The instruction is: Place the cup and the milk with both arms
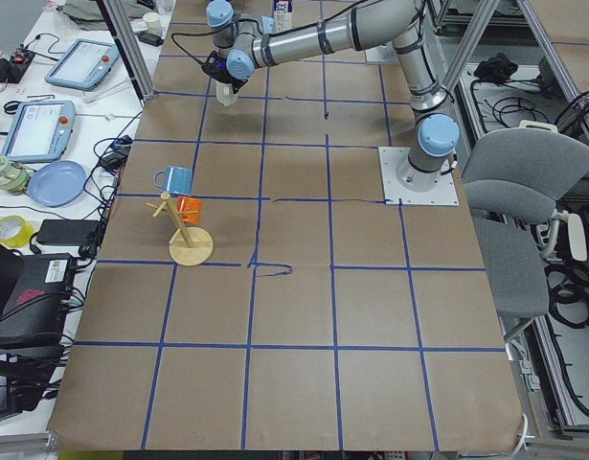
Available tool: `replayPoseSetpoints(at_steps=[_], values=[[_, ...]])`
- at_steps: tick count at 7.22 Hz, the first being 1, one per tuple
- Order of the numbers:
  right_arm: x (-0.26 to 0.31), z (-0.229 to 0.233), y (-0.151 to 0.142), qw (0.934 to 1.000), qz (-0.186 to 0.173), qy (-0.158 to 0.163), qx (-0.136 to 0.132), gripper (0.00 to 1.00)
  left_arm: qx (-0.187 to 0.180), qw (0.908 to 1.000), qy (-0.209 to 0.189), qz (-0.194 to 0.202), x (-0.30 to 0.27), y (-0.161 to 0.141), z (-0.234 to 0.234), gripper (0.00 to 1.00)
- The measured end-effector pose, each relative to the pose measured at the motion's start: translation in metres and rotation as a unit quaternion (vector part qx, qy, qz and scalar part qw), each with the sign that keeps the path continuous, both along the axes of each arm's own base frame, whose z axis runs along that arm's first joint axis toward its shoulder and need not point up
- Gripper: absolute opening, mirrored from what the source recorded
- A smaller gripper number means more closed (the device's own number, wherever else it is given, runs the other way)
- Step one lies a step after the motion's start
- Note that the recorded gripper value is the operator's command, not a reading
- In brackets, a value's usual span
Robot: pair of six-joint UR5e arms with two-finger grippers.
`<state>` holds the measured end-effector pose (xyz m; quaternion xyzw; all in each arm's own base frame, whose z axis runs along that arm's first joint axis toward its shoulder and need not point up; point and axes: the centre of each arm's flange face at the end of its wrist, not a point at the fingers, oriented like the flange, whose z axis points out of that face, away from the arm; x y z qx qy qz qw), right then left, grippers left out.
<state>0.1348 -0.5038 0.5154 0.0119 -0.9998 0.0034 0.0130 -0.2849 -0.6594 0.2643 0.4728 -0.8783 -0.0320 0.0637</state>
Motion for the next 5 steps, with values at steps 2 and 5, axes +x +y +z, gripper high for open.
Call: replayPoseSetpoints(at_steps=[2,5], values=[[0.000,0.001,0.000,1.0000,0.000,0.000,-0.001,1.00,0.010,0.9993,0.006,0.035,-0.021,0.004,-0.019,0.00],[0.000,0.001,0.000,1.0000,0.000,0.000,-0.001,1.00,0.030,0.9969,0.024,0.069,-0.034,0.008,-0.032,0.86]])
